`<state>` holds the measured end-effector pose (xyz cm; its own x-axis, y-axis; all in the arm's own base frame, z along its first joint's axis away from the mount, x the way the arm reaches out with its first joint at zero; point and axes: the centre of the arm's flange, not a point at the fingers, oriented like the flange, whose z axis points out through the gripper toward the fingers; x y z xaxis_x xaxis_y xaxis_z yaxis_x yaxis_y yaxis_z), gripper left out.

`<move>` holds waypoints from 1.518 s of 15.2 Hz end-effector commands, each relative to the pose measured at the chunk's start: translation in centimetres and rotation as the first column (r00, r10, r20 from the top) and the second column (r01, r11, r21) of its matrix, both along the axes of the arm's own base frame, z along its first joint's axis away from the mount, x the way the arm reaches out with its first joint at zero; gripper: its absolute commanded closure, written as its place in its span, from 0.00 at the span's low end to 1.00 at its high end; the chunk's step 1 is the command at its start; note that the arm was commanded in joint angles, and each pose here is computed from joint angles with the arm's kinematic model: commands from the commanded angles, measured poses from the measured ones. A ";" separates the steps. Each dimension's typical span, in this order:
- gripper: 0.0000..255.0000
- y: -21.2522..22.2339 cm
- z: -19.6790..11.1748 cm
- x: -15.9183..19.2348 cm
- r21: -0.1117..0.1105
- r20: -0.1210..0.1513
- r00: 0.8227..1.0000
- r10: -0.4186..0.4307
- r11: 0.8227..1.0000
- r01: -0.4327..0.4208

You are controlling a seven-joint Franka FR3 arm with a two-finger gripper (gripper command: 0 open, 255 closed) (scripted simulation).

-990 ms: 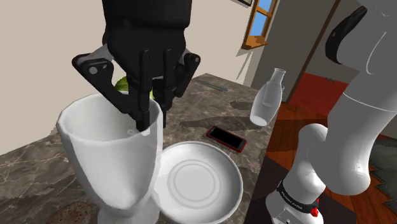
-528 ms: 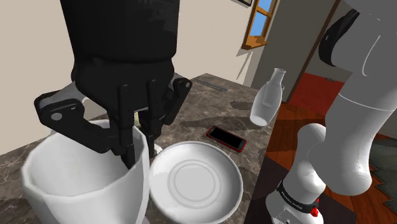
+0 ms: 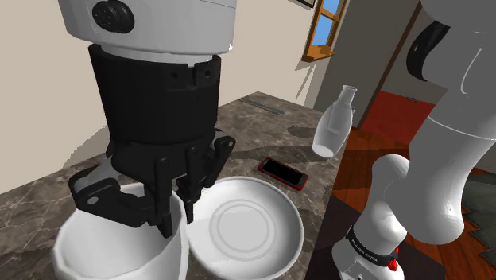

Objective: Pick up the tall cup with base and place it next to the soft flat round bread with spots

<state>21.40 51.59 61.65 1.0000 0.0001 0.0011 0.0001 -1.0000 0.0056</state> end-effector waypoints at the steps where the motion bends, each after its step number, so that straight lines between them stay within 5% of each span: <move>1: 1.00 0.1 -0.5 0.0 0.001 0.001 1.000 0.000 1.000 0.000; 8: 1.00 0.1 -0.5 0.0 0.001 0.001 1.000 0.000 1.000 0.000; 9: 0.00 0.1 -0.5 0.0 0.001 0.001 1.000 0.000 1.000 0.000; 14: 0.00 0.1 -0.4 0.0 0.001 0.001 1.000 0.000 1.000 0.000; 18: 0.00 0.1 4.5 -0.1 0.001 0.001 1.000 0.000 1.000 0.000; 23: 0.00 0.1 4.5 -0.1 0.001 0.001 1.000 0.000 1.000 0.000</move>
<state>21.36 51.69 66.17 1.0000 -0.0001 0.0019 -0.0002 -1.0000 0.0041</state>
